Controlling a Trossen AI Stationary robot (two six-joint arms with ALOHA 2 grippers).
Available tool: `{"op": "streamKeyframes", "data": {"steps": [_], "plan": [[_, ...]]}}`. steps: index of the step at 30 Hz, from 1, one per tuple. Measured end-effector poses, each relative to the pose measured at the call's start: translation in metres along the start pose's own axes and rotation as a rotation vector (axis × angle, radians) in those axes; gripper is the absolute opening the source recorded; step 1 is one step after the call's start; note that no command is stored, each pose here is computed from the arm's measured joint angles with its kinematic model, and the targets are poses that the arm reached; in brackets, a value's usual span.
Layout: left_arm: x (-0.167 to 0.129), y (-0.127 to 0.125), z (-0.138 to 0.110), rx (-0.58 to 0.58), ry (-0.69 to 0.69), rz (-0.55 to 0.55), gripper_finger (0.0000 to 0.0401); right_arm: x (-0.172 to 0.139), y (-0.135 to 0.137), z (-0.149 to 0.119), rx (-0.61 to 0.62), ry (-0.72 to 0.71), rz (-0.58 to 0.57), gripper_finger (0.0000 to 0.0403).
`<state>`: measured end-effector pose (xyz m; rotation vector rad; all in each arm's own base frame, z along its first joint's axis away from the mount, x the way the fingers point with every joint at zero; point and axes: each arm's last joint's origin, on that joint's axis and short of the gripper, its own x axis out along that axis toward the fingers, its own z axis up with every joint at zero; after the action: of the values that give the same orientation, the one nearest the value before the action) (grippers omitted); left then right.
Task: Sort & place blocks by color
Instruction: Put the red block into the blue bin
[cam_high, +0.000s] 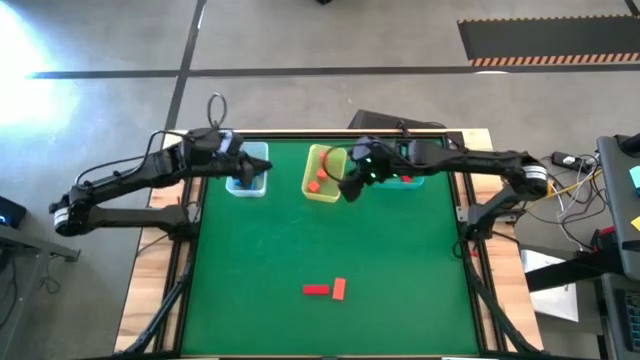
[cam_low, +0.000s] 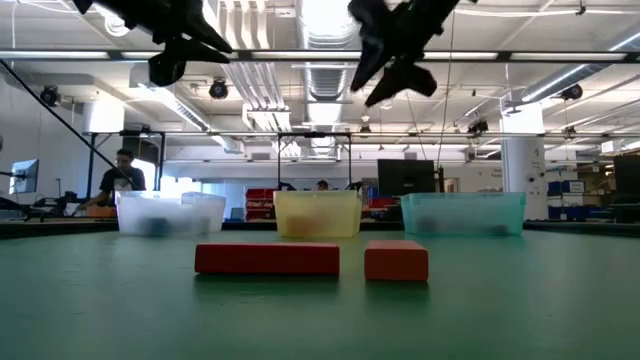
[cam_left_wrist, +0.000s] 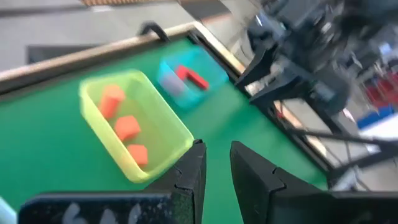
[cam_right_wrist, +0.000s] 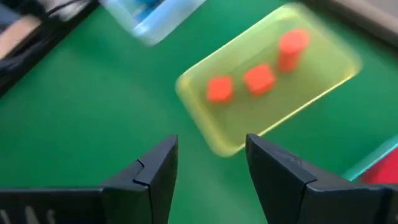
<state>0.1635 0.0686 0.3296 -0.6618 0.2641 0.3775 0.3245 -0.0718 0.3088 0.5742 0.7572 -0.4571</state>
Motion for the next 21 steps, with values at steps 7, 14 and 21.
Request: {"op": "streamKeyframes", "data": {"steps": [7, 14, 21], "plan": [[0.024, -0.02, -0.022, 0.059, 0.161, -0.078, 0.0057, -0.032, 0.046, -0.035, -0.085, 0.106, 0.192, 0.0193], [0.04, -0.043, -0.05, 0.127, 0.311, -0.154, 0.0057, -0.046, 0.094, -0.086, -0.143, 0.239, 0.231, 0.0222], [0.055, -0.067, -0.088, 0.267, 0.473, -0.228, 0.0057, -0.057, 0.108, -0.143, -0.086, 0.449, 0.037, 0.0207]]}}
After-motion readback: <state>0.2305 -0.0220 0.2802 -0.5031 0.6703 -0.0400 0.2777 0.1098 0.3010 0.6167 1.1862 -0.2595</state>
